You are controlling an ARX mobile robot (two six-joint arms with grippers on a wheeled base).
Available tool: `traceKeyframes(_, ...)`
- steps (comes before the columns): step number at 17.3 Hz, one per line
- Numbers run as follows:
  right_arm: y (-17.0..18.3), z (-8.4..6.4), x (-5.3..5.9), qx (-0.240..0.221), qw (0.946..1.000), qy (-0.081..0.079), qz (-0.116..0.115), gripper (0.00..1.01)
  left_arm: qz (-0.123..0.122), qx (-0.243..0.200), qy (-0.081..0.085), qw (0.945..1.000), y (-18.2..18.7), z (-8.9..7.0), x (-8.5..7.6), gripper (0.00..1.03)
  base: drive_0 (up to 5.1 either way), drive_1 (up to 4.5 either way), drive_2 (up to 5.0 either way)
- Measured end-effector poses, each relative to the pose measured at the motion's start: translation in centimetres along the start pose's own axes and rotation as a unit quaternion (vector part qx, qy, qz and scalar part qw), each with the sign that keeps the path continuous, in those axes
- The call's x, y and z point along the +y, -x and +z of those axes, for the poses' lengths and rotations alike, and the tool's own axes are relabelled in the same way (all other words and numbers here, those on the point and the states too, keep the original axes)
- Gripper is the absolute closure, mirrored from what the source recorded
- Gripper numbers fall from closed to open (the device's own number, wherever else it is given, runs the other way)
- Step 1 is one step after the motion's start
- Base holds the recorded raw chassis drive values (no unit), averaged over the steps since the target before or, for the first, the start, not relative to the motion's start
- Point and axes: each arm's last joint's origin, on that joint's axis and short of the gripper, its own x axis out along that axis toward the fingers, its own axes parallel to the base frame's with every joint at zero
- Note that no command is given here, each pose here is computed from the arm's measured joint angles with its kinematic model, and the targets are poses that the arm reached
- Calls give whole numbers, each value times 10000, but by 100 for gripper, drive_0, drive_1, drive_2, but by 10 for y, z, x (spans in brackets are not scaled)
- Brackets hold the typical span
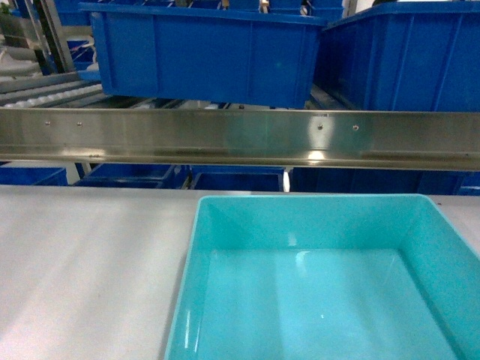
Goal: Organize blue bins on left shelf correctly
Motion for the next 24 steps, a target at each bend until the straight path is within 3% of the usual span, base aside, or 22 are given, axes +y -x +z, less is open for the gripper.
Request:
traceKeyframes(1,-46,-15,1,456,9985,211,-216,3,-361,1023,115,9940,-35,-12,-29,5,0,0,0)
traceKeyframes(3,-58,-28,3,1071,9940,195,-28,3,-389,1457,54,9885,-42,-17,-42,5,0,0,0)
traceKeyframes(5,-73,-30,3,1270,9918,116,79,3,-529,1619,123,9853,-47,-15,-50,5,0,0,0)
traceKeyframes(7,-81,-43,4,1765,9842,19,132,3,-389,2085,218,9770,-55,-22,-54,5,0,0,0)
traceKeyframes(8,-86,-47,4,1768,9842,26,114,3,-306,2312,254,9721,-59,-28,-56,5,0,0,0)
traceKeyframes(11,-90,-36,2,1488,9886,153,186,3,-204,2528,169,9672,-63,-37,-57,5,0,0,0)
traceKeyframes(18,-90,-36,1,1498,9883,225,185,3,-215,2494,178,9680,-63,-36,-57,5,0,0,0)
traceKeyframes(19,-92,-38,2,1571,9870,214,282,3,-215,2494,178,9680,-63,-36,-57,5,0,0,0)
traceKeyframes(20,-100,-40,3,1654,9853,309,306,3,-239,2676,188,9630,-64,-36,-58,5,0,0,0)
traceKeyframes(21,-111,-41,7,1839,9813,445,348,3,-359,2975,372,9533,-71,-36,-62,5,0,0,0)
traceKeyframes(23,-127,-41,14,2006,9764,695,398,3,-549,3194,633,9439,-82,-36,-74,5,0,0,0)
traceKeyframes(24,-133,-47,15,2065,9742,822,383,3,-609,3309,668,9393,-81,-38,-79,5,0,0,0)
